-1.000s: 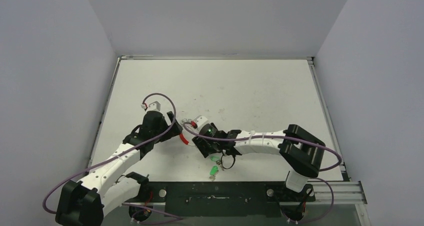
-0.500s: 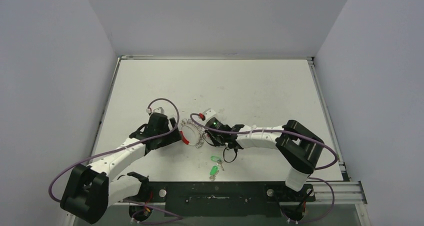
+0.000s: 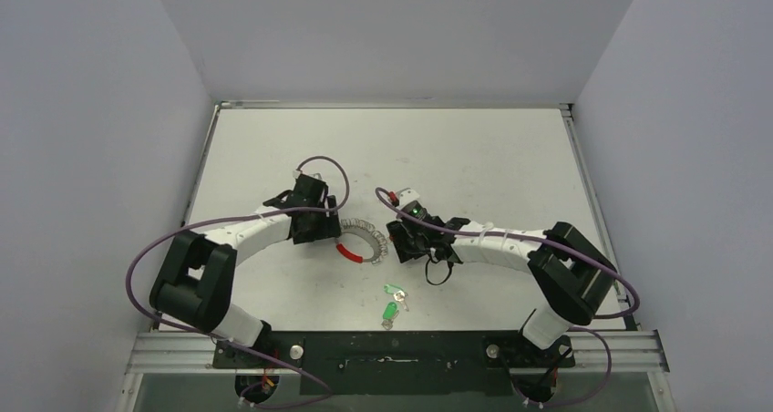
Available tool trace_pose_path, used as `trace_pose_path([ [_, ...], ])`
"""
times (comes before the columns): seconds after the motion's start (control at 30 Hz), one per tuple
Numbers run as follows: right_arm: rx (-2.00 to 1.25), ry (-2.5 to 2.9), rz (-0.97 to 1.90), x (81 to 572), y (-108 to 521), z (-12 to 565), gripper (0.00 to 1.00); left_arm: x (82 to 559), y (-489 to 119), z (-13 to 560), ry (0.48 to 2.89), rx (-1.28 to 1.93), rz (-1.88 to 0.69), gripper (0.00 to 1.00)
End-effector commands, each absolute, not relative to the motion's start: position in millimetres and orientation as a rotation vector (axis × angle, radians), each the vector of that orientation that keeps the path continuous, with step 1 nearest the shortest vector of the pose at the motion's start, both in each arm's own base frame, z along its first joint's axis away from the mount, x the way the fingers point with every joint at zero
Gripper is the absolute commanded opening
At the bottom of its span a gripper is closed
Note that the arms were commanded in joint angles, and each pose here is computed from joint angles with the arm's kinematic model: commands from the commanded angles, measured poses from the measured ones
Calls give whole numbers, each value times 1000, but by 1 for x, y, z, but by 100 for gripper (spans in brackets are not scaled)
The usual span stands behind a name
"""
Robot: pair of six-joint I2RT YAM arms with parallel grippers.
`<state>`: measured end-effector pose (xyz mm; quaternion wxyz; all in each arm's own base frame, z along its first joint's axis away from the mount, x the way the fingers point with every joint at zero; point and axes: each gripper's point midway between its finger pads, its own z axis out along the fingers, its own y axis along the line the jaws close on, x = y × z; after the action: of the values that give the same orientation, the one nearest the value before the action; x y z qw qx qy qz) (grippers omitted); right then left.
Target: Put the keys on the keyring
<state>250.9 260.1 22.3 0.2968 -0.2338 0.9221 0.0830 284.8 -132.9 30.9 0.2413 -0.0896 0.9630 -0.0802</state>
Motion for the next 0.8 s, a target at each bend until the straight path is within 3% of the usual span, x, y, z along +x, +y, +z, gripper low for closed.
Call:
trace_pose_path([
  [0.0,-559,2451,480,233,287,39,53,291,-151,25,2663,-138,-247,67],
  [0.33,-436,2469,738,235,307,32,45,260,-204,12,2698,-35,-340,47],
  [0.47,-349,2466,783,248,292,36,40,241,-235,14,2675,9,-447,45],
  [0.77,-398,2518,655,233,251,44,46,221,-242,39,2578,86,-512,48],
])
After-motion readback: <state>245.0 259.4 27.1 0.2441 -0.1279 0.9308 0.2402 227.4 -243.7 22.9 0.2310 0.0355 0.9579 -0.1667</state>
